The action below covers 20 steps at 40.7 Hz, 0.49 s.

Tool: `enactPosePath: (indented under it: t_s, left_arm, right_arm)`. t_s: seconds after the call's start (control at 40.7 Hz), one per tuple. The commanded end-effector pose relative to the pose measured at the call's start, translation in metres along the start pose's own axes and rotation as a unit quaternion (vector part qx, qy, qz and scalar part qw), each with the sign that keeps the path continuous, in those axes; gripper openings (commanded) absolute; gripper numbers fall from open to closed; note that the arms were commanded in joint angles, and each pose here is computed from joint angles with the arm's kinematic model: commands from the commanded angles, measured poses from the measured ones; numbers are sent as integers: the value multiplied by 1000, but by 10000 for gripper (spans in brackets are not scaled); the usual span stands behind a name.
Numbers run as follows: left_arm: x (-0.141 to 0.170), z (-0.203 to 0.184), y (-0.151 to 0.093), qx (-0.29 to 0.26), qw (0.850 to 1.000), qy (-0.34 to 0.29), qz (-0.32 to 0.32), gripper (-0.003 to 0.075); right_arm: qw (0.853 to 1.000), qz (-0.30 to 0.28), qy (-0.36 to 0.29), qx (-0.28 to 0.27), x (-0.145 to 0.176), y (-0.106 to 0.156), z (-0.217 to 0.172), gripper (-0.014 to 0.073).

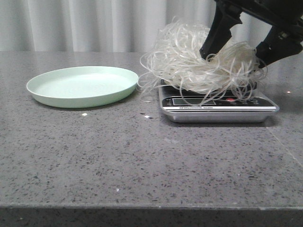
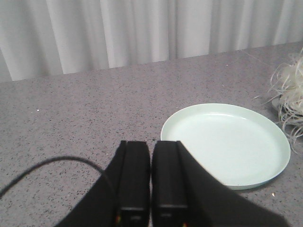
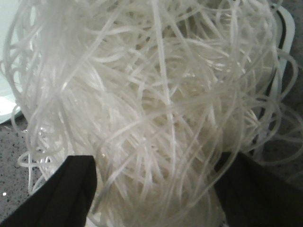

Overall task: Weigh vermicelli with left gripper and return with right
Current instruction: 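Lower the right gripper onto the vermicelli on the scale and grasp it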

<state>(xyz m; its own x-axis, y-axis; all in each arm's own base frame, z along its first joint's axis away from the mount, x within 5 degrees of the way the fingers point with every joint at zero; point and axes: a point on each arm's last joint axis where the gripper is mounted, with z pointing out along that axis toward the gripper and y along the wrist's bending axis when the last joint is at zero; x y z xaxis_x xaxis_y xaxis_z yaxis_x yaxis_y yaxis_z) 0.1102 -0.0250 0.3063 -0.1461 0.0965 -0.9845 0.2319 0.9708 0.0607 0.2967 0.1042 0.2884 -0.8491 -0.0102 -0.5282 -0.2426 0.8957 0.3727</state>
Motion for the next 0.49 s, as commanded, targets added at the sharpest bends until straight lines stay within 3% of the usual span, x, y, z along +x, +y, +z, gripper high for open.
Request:
enactPosePath:
  t_s: [0.0, 0.049, 0.271, 0.467]
  left_arm:
    - [-17, -2, 1, -5, 998, -55, -11, 137]
    - [-17, -2, 1, -5, 998, -55, -11, 137]
    - [-17, -2, 1, -5, 998, -55, -11, 137]
    - [-17, -2, 1, -5, 998, -55, -11, 137]
  right_arm:
    - [999, -7, -46, -9, -13, 7, -13, 586]
    - [999, -7, -45, -9, -13, 7, -12, 546]
    - [999, -8, -40, -11, -13, 8, -13, 160]
    - [999, -13, -37, -17, -17, 11, -17, 151]
